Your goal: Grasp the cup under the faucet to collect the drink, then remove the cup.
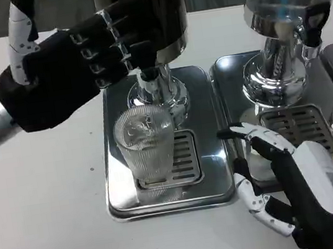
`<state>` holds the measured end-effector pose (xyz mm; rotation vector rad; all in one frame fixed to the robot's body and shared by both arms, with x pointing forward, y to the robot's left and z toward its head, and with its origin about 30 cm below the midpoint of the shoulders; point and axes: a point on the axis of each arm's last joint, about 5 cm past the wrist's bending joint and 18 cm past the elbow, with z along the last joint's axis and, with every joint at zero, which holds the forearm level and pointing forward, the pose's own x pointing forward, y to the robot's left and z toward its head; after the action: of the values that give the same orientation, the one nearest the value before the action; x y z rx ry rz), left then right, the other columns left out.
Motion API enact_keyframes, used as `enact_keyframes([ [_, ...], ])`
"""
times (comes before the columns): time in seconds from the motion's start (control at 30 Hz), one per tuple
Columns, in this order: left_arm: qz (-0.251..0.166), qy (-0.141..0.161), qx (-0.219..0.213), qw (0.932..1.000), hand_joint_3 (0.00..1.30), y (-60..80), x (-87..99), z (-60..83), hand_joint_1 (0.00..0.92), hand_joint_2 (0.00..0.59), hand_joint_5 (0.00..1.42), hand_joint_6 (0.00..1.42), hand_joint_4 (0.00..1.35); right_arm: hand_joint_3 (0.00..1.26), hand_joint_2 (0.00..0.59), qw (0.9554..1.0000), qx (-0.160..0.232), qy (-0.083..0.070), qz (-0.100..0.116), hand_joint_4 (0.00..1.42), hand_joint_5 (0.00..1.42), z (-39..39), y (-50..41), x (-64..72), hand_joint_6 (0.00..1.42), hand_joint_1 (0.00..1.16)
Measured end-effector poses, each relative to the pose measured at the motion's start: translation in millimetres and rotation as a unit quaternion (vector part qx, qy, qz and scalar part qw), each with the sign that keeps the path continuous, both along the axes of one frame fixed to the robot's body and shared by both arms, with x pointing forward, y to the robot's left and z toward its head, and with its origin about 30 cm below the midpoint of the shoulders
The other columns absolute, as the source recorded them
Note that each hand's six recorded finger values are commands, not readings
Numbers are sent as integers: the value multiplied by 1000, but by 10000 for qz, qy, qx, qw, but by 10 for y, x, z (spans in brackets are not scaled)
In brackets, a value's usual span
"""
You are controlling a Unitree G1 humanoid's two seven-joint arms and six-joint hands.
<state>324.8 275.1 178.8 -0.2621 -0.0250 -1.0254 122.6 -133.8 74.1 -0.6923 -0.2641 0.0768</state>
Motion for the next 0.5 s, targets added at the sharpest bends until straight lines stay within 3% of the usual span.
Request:
enact_keyframes([
  [0.33, -87, -102, 87, 9999, 128, -58, 19, 6, 0, 43, 55, 55, 8, 346, 572, 10000, 23, 25, -12, 233, 193, -5, 0, -11, 302, 479],
  [0.5, -105, -358, 292, 9989, 134, -74, 30, 56, 0, 43, 60, 55, 13, 348, 572, 10000, 22, 42, -22, 234, 194, -8, -7, -17, 302, 476],
])
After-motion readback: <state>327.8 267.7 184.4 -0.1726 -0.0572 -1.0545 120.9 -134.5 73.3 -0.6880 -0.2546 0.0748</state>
